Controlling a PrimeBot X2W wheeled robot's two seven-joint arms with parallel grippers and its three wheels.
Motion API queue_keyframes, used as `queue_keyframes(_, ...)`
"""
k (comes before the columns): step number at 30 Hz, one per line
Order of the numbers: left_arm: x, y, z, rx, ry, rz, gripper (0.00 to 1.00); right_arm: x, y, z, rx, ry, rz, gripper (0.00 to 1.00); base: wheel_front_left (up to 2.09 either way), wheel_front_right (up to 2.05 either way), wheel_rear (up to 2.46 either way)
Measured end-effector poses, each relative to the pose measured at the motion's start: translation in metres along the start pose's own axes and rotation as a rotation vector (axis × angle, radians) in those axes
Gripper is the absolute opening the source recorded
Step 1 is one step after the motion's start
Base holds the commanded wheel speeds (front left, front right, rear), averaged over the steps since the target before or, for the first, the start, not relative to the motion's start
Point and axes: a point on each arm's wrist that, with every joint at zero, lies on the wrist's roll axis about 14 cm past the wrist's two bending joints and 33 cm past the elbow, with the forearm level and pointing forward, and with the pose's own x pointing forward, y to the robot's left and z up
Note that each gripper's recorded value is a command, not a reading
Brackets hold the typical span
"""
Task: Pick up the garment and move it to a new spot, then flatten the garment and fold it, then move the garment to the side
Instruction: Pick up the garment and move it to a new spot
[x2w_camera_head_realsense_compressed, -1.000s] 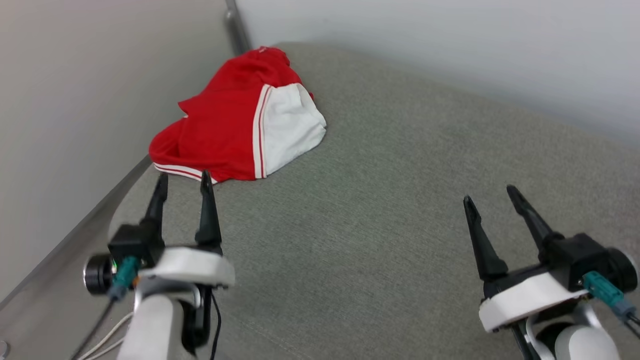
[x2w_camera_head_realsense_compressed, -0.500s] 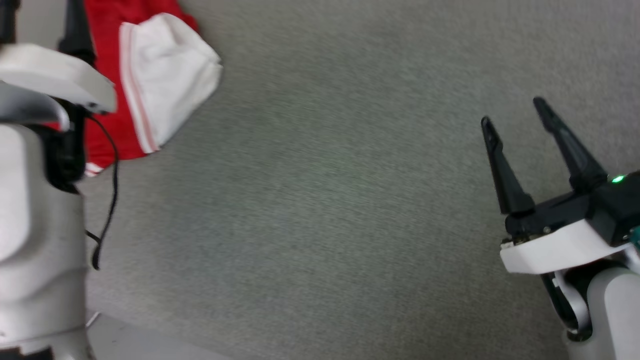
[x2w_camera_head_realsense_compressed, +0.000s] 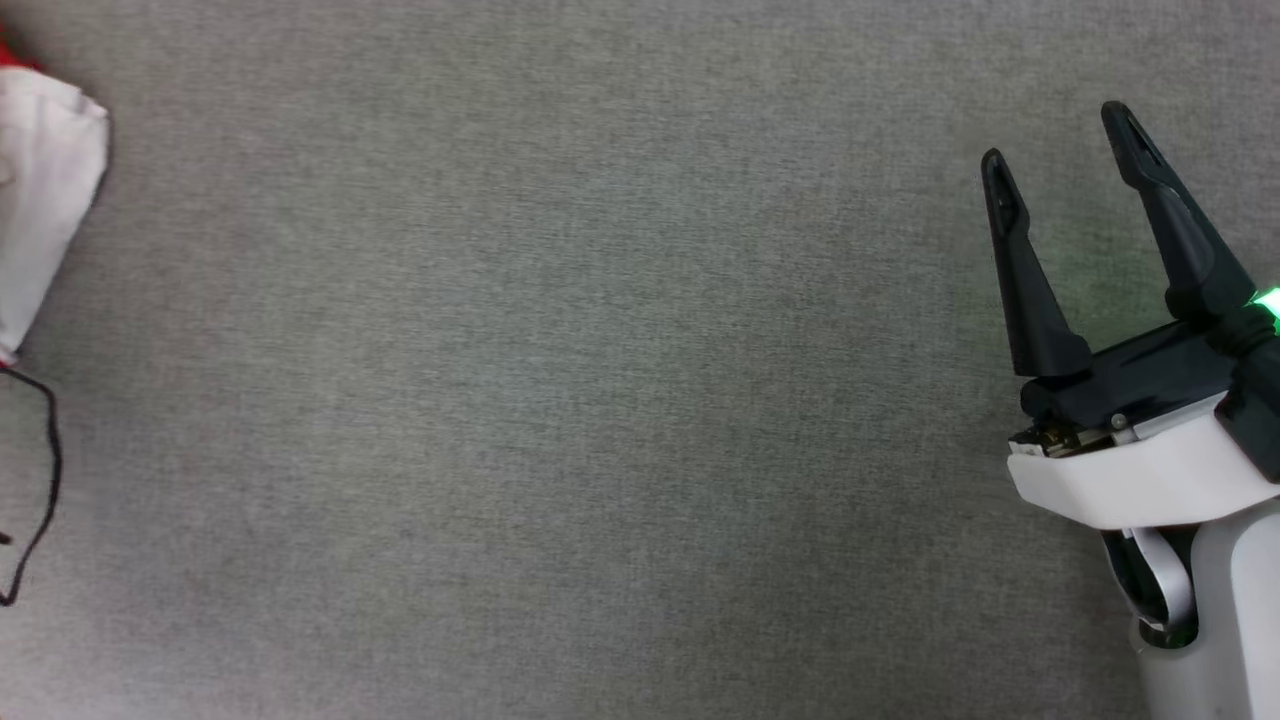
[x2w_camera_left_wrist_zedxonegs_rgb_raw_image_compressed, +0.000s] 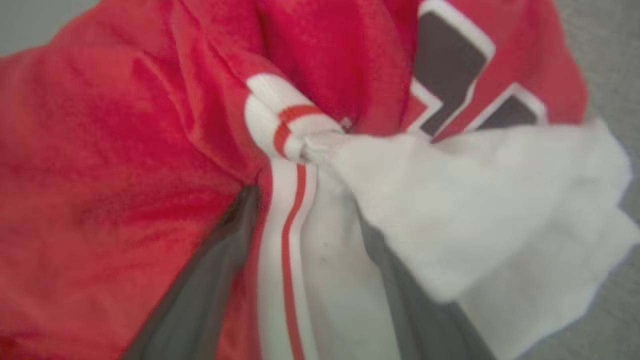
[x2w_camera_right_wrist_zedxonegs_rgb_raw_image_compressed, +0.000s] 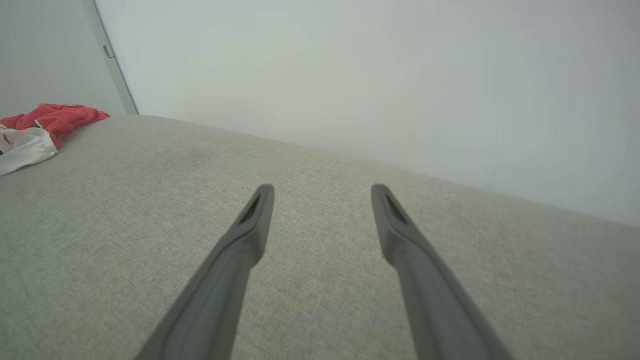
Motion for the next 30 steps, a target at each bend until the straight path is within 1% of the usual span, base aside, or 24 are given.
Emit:
queue_keyframes(3, 0.009, 0.002, -0.014, -0.037, 0.097, 0.01, 1.0, -0.003, -0.008, -0.007, -0.005, 0.016, -0.021, 1.0, 0.0, 0.0, 0.0)
queue_keyframes(5, 0.012, 0.003, -0.018, -0.054, 0.121, 0.023, 1.0, -0.005, -0.012, -0.009, -0.008, 0.021, -0.03, 1.0, 0.0, 0.0, 0.0)
queue_keyframes(7, 0.012, 0.006, -0.02, -0.045, 0.126, 0.044, 1.0, -0.005, -0.013, -0.007, -0.01, 0.012, -0.033, 1.0, 0.0, 0.0, 0.0)
queue_keyframes(8, 0.011, 0.006, -0.018, -0.052, 0.115, 0.05, 0.39, -0.005, -0.013, -0.005, -0.012, 0.006, -0.034, 1.0, 0.0, 0.0, 0.0)
queue_keyframes(9, 0.01, 0.007, -0.018, -0.065, 0.099, 0.058, 0.0, -0.004, -0.013, -0.001, -0.013, -0.007, -0.033, 1.0, 0.0, 0.0, 0.0)
queue_keyframes(11, 0.007, 0.008, -0.018, -0.05, 0.089, 0.063, 0.0, -0.004, -0.012, 0.007, -0.016, -0.029, -0.033, 1.0, 0.0, 0.0, 0.0)
queue_keyframes(14, -0.002, 0.013, -0.012, -0.031, 0.023, 0.081, 0.0, -0.005, -0.012, 0.016, -0.022, -0.045, -0.036, 1.0, 0.0, 0.0, 0.0)
queue_keyframes(17, -0.015, 0.011, 0.007, 0.006, -0.094, 0.074, 0.0, -0.009, -0.009, 0.027, -0.024, -0.061, -0.04, 1.0, 0.0, 0.0, 0.0)
queue_keyframes(20, -0.04, 0.007, 0.046, 0.027, -0.276, 0.049, 0.0, -0.016, -0.006, 0.039, -0.024, -0.07, -0.048, 1.0, 0.0, 0.0, 0.0)
queue_keyframes(22, -0.061, 0.002, 0.074, 0.005, -0.418, 0.024, 0.0, -0.022, -0.005, 0.046, -0.021, -0.074, -0.058, 1.0, 0.0, 0.0, 0.0)
queue_keyframes(24, -0.084, 0.0, 0.093, 0.013, -0.534, 0.008, 0.0, -0.029, -0.002, 0.057, -0.016, -0.087, -0.067, 1.0, 0.0, 0.0, 0.0)
queue_keyframes(30, -0.158, -0.001, 0.137, -0.061, -0.844, -0.05, 0.0, -0.057, 0.001, 0.087, -0.013, -0.126, -0.111, 1.0, 0.0, 0.0, 0.0)
